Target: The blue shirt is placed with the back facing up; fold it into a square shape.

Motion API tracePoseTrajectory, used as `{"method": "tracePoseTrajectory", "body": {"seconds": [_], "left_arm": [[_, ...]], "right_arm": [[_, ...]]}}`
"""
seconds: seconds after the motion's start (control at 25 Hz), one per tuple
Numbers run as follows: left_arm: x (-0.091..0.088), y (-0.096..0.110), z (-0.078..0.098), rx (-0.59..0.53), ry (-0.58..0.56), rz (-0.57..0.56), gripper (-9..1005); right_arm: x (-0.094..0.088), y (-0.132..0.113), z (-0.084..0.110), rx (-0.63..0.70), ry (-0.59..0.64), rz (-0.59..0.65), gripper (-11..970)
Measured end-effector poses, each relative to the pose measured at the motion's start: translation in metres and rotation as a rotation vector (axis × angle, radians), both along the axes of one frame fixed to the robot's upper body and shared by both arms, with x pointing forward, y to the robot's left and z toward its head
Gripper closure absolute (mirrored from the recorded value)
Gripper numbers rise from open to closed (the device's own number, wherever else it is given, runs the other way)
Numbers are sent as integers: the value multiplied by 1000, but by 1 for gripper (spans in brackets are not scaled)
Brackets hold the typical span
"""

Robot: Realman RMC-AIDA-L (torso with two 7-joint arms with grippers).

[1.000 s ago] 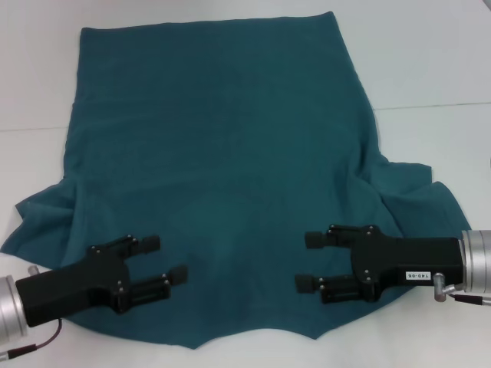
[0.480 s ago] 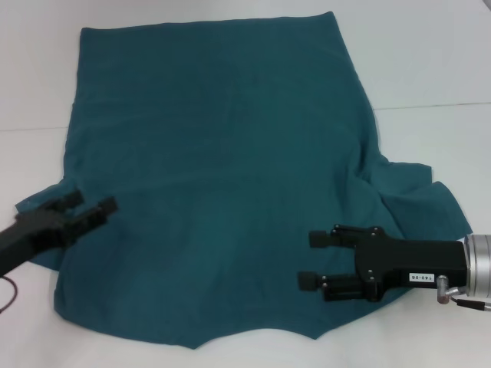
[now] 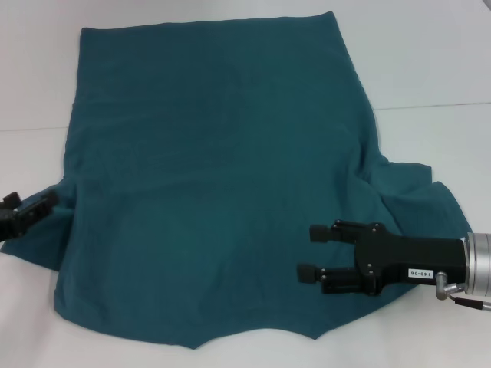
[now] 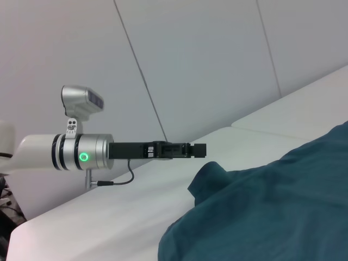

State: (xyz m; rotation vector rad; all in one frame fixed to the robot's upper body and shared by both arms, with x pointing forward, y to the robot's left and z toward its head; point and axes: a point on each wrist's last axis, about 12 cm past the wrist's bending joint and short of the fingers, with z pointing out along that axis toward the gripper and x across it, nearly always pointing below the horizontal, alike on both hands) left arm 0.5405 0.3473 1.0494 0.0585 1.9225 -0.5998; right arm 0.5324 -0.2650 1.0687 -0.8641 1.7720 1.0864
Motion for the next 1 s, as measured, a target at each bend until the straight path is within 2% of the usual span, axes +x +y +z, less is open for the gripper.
{"method": "tracePoseTrajectory", "body": {"seconds": [0.4,1.0], "left_arm": [[-3,12,-8,74,48,65,152],[1,-2,-15,141,88,-3,153]], "right_arm": [[1,0,0,12,10,-17,44],[1,3,0,16,11,-15,45]]}}
